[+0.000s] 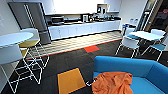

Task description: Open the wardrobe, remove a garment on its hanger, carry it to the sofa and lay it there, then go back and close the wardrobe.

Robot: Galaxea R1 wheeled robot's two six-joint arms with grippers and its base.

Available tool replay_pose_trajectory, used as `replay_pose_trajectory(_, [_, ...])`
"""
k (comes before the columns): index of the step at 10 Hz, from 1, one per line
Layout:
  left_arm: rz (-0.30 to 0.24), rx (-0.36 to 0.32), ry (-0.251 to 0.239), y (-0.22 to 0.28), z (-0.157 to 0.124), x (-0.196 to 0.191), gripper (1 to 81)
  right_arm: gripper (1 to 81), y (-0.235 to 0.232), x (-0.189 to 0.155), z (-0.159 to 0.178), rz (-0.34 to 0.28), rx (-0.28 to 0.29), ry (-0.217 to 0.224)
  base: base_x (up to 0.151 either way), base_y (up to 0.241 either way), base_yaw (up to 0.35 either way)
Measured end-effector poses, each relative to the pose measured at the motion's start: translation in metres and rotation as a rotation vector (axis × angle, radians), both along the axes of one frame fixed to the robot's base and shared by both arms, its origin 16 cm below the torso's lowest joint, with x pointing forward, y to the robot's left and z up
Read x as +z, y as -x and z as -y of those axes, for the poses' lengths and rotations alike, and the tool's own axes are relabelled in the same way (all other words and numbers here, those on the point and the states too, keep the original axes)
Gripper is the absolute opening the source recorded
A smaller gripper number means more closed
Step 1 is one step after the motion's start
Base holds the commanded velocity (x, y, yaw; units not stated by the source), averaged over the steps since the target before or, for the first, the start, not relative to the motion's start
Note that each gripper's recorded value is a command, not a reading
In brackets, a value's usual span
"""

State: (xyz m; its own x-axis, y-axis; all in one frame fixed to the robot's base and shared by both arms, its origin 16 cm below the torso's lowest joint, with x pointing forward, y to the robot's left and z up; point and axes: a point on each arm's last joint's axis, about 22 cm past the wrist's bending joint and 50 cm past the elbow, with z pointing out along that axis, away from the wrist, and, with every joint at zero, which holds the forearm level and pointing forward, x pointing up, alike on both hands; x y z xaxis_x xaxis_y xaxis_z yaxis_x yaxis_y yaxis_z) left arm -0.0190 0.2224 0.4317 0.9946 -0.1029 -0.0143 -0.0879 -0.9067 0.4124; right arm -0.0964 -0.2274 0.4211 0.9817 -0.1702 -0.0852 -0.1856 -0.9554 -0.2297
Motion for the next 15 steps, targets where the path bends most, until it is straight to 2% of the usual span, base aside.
replay_pose_trajectory(15, [-0.002, -0.001, 0.006, 0.0001, 0.0077, -0.0001, 81.1, 81.1, -0.0045, -0.0004, -0.007, 0.006, -0.003, -0.007, 0.0, 0.0, 0.304])
